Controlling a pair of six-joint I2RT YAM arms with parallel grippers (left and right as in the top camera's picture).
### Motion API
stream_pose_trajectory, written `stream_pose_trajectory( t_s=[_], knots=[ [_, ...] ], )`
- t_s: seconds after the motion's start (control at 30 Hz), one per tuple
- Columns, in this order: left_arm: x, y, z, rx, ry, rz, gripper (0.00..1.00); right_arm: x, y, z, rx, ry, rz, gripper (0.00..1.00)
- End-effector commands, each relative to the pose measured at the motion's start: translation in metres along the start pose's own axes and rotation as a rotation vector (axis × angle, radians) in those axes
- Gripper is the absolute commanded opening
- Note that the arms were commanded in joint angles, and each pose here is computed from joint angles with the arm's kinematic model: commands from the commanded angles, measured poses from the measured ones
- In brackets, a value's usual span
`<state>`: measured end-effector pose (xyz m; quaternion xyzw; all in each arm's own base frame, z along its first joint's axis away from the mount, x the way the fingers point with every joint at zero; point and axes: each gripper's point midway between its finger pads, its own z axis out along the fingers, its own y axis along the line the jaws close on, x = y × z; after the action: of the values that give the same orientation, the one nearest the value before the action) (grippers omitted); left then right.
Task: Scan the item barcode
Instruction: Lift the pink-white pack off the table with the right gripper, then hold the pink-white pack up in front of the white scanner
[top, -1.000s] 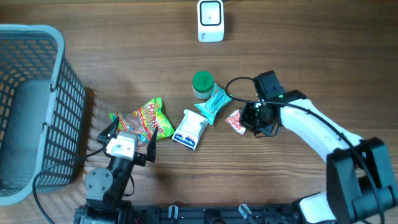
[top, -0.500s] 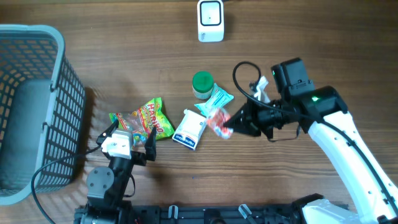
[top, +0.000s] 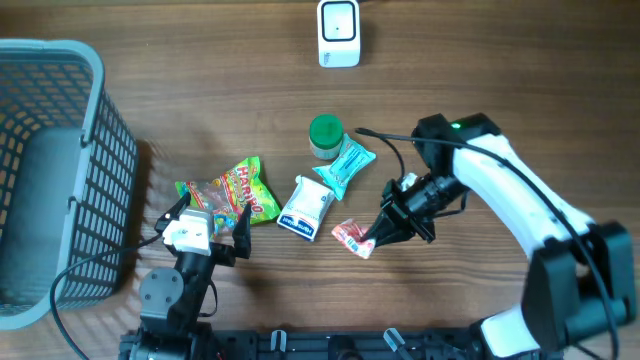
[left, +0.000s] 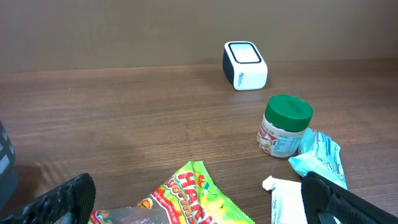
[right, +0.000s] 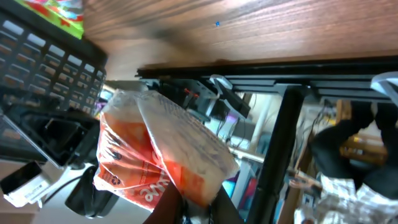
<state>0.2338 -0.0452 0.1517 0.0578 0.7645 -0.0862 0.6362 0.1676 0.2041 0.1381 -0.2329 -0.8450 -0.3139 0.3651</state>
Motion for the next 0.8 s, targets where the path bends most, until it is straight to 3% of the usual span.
stream_pose_trajectory(
  t_s=[0.0,0.3,0.47,0.57,0.67,0.7,0.77],
  knots=[
    [0.005,0.001,0.001,-0.009,0.010,-0.010,1.00,-0.003,0.001,0.005,-0.005,0.049,-0.004,0.04],
    [0.005,0.001,0.001,-0.009,0.010,-0.009,1.00,-0.021,-0.045,-0.008,0.281,-0.111,0.022,0.04],
    [0.005,0.001,0.001,-0.009,0.010,-0.010,1.00,-0.039,-0.029,-0.047,0.389,-0.323,-0.082,0.04],
    [0.005,0.001,0.001,-0.009,0.010,-0.010,1.00,-0.062,0.023,-0.084,0.331,-0.553,-0.247,0.04],
    [0.005,0.001,0.001,-0.009,0.010,-0.009,1.00,-0.106,0.096,-0.134,0.242,-0.904,-0.510,0.04],
    [0.005,0.001,0.001,-0.009,0.010,-0.009,1.00,-0.120,0.137,-0.158,0.241,-1.057,-0.771,0.04],
    [0.005,0.001,0.001,-0.009,0.010,-0.010,1.00,-0.122,0.189,-0.186,0.210,-1.239,-1.036,0.05]
  ],
)
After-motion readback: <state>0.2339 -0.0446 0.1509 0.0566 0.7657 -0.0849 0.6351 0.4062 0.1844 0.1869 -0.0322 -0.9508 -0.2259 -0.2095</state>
